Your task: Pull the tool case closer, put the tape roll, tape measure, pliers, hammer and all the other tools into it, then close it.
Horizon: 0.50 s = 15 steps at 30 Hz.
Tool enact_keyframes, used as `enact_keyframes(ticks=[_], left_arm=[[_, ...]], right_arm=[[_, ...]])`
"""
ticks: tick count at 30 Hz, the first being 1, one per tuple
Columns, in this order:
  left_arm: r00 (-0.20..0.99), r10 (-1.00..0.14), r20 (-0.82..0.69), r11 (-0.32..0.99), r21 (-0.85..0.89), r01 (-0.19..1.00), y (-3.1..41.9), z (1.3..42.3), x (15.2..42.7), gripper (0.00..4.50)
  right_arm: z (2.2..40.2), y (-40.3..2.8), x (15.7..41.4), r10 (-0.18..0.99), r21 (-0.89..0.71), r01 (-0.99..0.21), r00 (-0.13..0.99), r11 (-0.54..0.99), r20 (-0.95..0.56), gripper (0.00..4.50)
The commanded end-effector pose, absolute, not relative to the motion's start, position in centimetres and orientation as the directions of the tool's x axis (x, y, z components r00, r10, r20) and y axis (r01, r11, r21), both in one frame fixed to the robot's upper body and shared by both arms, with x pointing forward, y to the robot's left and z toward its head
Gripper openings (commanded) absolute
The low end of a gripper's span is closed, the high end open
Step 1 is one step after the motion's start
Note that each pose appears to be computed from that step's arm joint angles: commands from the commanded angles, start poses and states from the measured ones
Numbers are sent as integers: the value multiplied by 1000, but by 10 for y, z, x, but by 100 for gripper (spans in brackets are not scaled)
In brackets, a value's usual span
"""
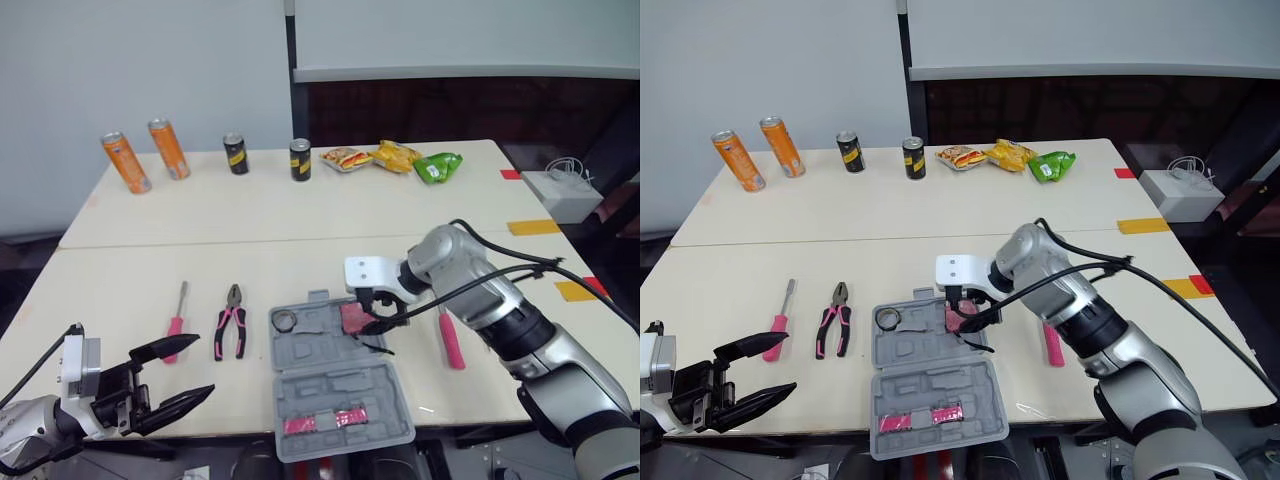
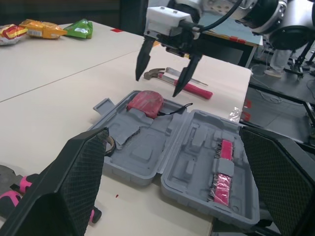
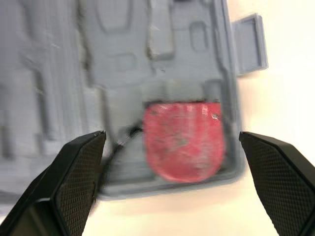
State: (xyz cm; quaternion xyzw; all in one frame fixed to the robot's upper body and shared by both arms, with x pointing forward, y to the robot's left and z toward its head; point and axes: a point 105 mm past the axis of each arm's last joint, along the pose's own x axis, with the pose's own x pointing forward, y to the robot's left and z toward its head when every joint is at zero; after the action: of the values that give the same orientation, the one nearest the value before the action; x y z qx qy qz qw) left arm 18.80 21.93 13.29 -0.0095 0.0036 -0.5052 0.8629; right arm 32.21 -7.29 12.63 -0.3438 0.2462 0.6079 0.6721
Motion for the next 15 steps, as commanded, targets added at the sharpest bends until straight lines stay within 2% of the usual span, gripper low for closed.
enact_keyframes(ticks=[1,3,8,15], left_arm=[[482,-876,26,483,14,876,217,139,189,450],[480,-877,30,480,13,877,217,139,190,450],[470,-882,35,471,10,882,215,138,192,450],[469,-883,30,469,18,883,215,139,193,450]], right_arm=[[148,-73,334,830,-248,-954,274,169,-486,449],[139,-79,335,845,-222,-951,296,216,-445,449],[112,-87,339,860,-188,-935,351,301,-370,312],[104,-85,338,864,-219,-923,375,315,-337,312]])
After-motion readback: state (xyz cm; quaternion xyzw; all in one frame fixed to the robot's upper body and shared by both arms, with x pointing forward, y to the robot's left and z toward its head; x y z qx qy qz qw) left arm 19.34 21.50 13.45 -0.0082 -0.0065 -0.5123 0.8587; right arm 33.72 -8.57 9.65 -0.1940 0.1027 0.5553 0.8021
